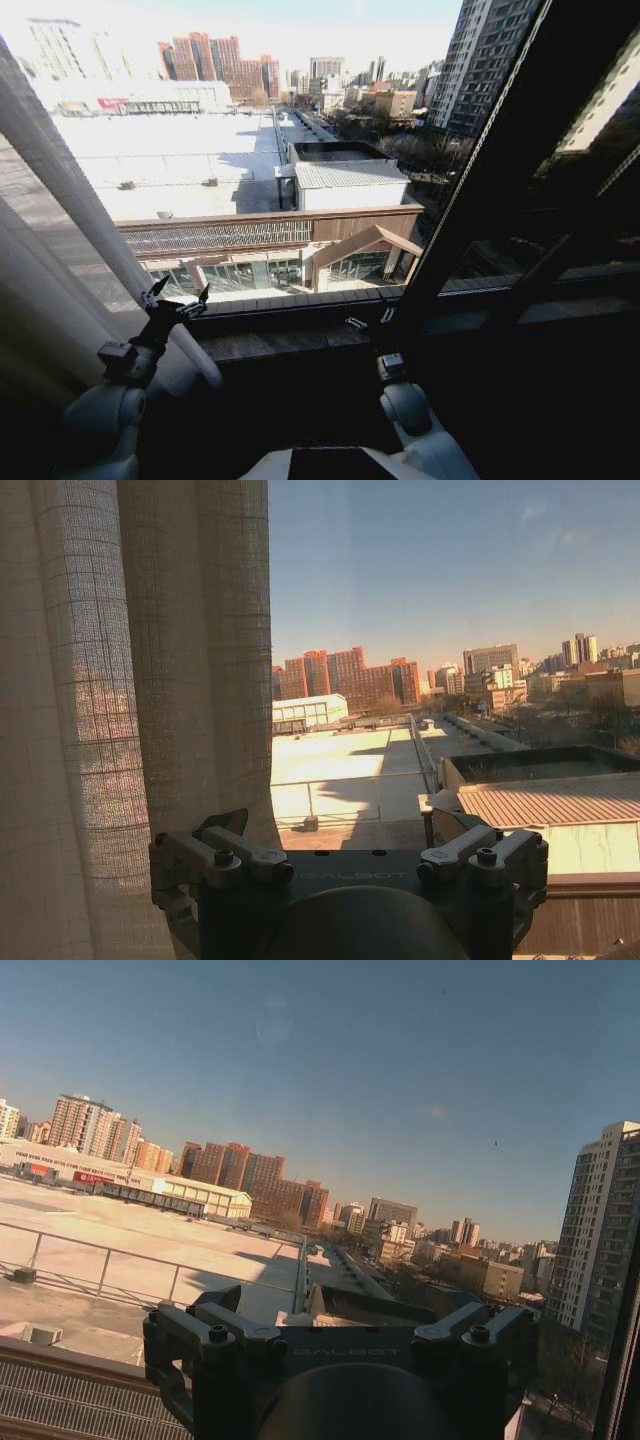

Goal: Open the curtains by pulling them apart, changing their state from closed to fully open.

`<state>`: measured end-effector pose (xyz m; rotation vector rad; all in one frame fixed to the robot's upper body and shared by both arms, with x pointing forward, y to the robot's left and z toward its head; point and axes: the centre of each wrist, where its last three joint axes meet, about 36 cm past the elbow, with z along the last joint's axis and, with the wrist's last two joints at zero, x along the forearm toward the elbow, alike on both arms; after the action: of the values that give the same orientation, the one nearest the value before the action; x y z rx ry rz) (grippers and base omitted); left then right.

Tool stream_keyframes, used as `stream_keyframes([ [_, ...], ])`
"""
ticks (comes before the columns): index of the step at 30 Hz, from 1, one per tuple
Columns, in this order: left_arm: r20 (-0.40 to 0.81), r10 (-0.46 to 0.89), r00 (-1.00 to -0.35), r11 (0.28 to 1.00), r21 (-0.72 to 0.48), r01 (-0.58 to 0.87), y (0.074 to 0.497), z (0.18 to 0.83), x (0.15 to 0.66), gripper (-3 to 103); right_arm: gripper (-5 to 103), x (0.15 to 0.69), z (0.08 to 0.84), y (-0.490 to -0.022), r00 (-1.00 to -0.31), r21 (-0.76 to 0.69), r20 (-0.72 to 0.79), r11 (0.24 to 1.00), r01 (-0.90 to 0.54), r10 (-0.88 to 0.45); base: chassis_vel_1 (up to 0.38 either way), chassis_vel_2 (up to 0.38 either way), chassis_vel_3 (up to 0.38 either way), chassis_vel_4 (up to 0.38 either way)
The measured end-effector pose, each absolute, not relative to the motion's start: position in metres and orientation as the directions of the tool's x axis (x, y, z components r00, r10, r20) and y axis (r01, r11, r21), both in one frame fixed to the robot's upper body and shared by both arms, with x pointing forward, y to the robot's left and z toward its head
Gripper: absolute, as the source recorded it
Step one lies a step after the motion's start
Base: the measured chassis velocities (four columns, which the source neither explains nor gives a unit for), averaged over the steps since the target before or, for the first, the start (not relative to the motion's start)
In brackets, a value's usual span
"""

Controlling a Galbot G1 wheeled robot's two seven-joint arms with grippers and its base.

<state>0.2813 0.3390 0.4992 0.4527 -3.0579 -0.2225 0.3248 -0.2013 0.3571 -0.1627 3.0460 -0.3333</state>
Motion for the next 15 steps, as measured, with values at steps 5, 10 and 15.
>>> stream_keyframes([
  [5, -0.020, -0.317, -0.948, 0.945, 0.085, -0.317, 0.335, 0.492, 0.258, 100, 100, 0.329, 0.374, -0.189, -0.993, -0.191, -0.008, 0.975, -0.116, -0.120, 0.000, 0.000, 0.000, 0.000],
  [10, -0.134, -0.235, -0.963, 0.967, 0.069, -0.245, 0.339, 0.467, 0.251, 100, 100, 0.326, 0.387, -0.184, -0.991, -0.189, 0.036, 0.973, -0.136, -0.132, 0.000, 0.000, 0.000, 0.000],
  [15, -0.120, -0.248, -0.961, 0.964, 0.065, -0.257, 0.342, 0.462, 0.249, 100, 100, 0.323, 0.392, -0.189, -0.991, -0.197, 0.051, 0.972, -0.130, -0.122, -0.024, -0.013, 0.018, 0.022],
])
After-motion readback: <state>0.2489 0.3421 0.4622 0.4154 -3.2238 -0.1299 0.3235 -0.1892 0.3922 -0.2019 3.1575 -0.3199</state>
